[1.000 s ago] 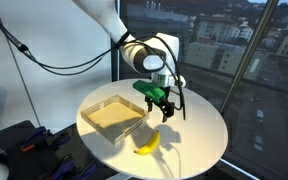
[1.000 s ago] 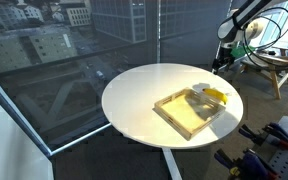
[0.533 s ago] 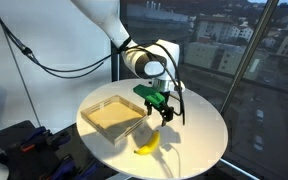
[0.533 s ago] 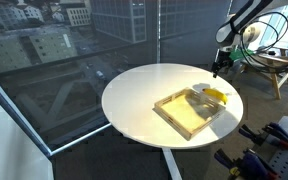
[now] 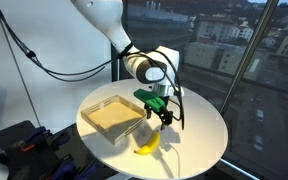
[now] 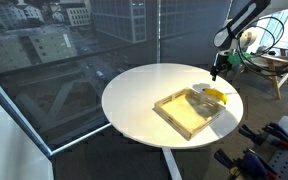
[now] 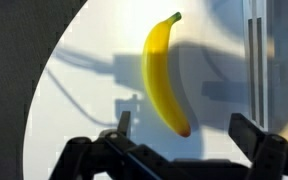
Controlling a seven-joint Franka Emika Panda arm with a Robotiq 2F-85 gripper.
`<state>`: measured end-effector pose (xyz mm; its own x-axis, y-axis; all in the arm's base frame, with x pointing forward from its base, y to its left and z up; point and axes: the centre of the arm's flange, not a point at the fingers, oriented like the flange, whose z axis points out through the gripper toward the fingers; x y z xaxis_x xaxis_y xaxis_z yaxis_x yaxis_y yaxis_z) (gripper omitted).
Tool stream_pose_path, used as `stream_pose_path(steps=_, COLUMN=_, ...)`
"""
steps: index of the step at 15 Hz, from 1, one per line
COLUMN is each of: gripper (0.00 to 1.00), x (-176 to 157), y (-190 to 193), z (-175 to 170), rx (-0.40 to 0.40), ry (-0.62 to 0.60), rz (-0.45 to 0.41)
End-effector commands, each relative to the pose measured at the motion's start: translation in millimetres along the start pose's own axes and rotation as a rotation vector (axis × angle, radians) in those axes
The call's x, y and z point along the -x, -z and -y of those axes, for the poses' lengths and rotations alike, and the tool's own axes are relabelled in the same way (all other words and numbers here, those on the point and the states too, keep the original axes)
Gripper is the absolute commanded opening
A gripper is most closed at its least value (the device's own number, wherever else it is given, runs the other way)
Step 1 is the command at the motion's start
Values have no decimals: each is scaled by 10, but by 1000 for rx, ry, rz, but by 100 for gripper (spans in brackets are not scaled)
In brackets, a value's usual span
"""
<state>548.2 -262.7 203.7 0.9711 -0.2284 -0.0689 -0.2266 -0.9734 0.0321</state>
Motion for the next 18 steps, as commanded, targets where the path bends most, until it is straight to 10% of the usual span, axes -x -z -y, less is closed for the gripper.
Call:
stream_pose_path(steps=1, gripper=100, x=-108, y=-94, z=-49, rx=-7, ry=-10, rz=-12)
stream_pose_path(steps=18, gripper=100, x=-98, y=-475, z=-87, rx=-18, ry=50, rz=5)
